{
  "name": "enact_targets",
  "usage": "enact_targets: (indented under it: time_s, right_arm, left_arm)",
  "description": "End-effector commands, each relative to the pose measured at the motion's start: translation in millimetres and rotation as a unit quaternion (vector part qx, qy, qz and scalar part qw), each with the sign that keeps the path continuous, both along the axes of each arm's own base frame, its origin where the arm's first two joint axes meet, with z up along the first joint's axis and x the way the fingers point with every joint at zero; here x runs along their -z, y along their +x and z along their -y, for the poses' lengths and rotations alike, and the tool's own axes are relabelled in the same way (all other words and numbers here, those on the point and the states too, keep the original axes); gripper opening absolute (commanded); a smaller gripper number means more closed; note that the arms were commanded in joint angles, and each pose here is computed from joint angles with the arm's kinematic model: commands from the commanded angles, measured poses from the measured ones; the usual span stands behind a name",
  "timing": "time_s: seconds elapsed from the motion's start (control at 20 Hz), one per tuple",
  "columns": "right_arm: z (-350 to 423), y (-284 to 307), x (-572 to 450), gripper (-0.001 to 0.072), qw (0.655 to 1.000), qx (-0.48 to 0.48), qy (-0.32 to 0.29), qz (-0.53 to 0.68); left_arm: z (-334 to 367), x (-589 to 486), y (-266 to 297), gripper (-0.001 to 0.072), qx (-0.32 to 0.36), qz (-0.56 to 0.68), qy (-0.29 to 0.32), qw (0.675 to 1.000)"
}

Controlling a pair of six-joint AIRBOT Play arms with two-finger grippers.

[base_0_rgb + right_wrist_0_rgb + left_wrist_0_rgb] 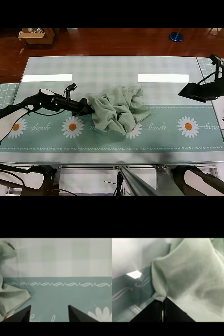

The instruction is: Fold the shirts.

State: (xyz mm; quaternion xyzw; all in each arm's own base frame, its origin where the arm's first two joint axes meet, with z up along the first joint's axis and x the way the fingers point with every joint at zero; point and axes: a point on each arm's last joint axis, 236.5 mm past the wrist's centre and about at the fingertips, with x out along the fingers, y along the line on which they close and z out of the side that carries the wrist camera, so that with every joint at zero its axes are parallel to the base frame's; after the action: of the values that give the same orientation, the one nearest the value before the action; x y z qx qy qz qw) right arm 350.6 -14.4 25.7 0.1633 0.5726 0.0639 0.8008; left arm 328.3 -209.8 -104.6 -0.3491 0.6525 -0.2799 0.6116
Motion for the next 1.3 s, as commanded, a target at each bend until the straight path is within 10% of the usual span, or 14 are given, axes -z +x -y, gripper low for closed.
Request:
enact_targets:
  time_s: [0.0, 0.25, 1.05, 1.2, 1.25]
  right_arm:
    - [-16.6, -13.2, 26.2, 0.0547, 0.998, 0.010, 0.057, -0.035]
    - [-85.8, -36.0, 73.7, 0.0588, 0.980, 0.010, 0.183, -0.077]
    - [-151.6, -17.2, 147.9, 0.0559, 0.969, 0.061, 0.210, -0.111]
    - [-182.5, -27.9, 155.5, 0.0401, 0.973, 0.024, 0.199, -0.118]
    - [-191.2, -28.8, 154.1, 0.0194, 0.973, 0.012, 0.198, -0.115]
  left_arm:
    - [3.5, -17.8, -4.5, 0.0021, 0.024, 0.010, -0.026, 0.999]
    - [2.1, -46.8, 1.7, 0.0020, 0.037, 0.070, -0.029, 0.996]
    - [2.9, -77.7, -2.4, 0.0021, 0.062, 0.117, -0.041, 0.990]
    - [3.0, -77.7, -2.5, 0.0020, 0.065, 0.120, -0.041, 0.990]
    - [3.0, -77.8, -2.5, 0.0021, 0.065, 0.120, -0.041, 0.990]
